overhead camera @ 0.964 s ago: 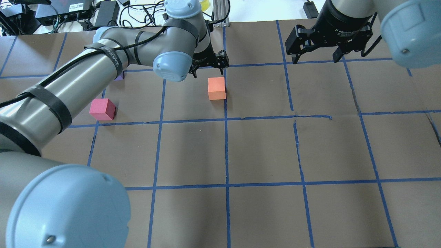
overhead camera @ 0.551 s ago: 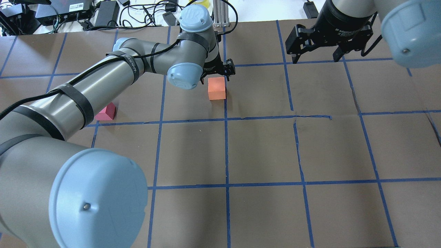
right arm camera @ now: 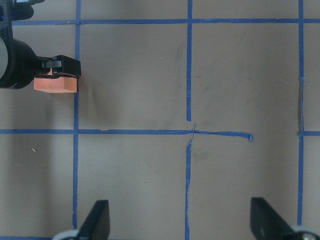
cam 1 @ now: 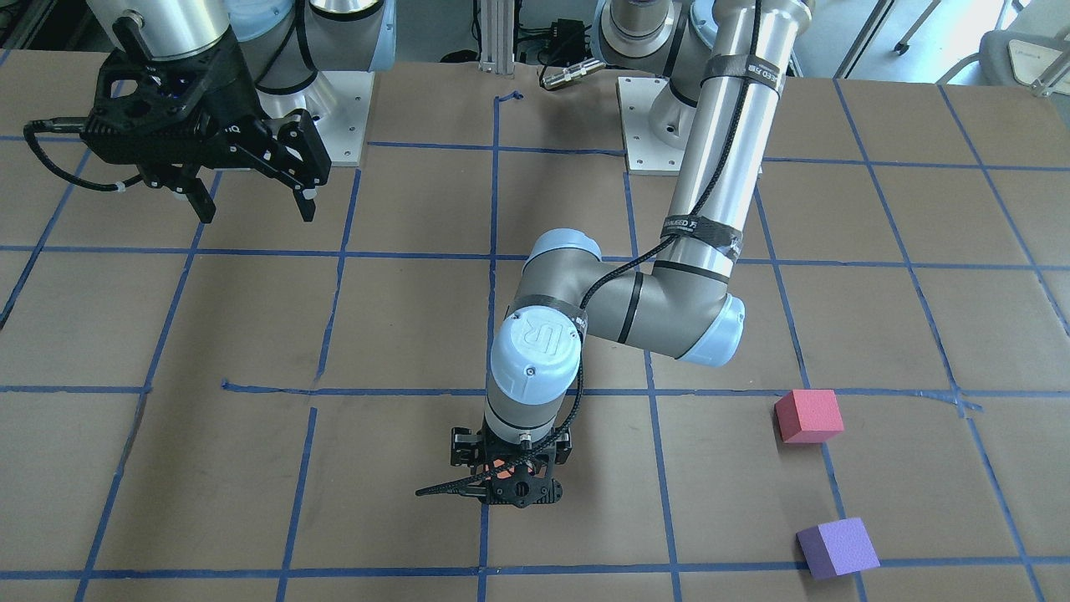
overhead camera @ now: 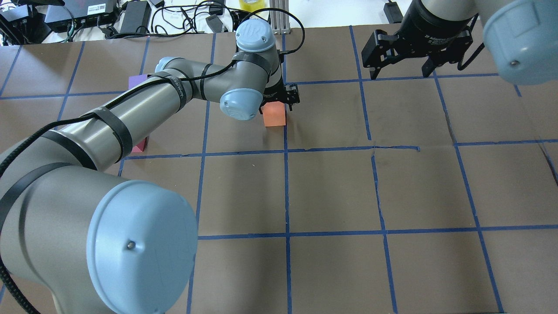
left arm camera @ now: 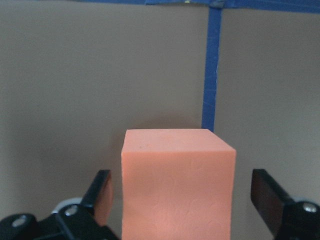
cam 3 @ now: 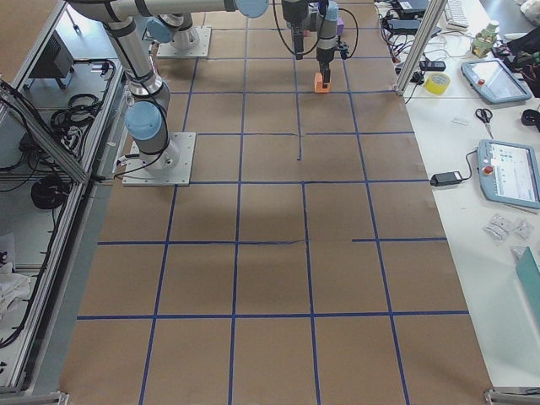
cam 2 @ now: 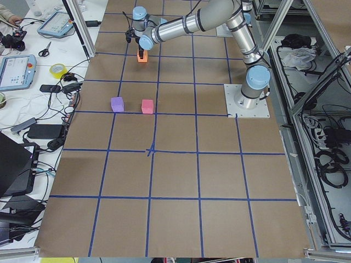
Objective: Arrange blocks in a line
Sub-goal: 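Carry the orange cube to the gap between pink and purple cubes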
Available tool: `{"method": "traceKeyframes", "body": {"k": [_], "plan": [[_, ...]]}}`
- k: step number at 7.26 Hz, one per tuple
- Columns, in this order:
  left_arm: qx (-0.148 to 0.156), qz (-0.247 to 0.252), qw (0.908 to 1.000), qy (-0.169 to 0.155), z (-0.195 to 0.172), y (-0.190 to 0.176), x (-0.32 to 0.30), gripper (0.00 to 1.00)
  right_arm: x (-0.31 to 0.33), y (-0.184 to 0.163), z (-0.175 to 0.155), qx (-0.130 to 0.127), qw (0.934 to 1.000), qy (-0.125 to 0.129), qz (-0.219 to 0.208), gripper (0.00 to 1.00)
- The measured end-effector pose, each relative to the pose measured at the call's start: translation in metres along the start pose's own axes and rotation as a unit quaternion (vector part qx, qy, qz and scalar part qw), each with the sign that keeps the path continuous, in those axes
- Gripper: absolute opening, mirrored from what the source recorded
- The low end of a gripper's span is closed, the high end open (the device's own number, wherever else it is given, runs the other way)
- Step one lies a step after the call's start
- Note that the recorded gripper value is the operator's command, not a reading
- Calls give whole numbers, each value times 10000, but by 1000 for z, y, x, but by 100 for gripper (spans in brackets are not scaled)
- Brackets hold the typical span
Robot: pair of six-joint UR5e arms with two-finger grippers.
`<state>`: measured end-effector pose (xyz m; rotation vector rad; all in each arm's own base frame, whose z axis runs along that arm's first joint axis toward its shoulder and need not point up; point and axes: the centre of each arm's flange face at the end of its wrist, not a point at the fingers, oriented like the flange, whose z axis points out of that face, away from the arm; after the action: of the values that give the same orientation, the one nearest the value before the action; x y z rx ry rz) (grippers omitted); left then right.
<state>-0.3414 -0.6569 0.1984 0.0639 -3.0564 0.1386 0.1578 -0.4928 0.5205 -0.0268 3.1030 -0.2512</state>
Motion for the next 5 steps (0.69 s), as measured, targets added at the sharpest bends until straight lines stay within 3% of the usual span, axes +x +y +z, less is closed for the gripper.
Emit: {"method": "traceKeyframes", "body": {"k": [3,5], "plan": [[161,16,9999,20,-22,-7,-1,30,0,0,0,-2,10000,-5,-2,100],[171,-231,9995,-152,-50,-27,-45,29,-3,1,-1,4,10000,-20,-9,100]]}}
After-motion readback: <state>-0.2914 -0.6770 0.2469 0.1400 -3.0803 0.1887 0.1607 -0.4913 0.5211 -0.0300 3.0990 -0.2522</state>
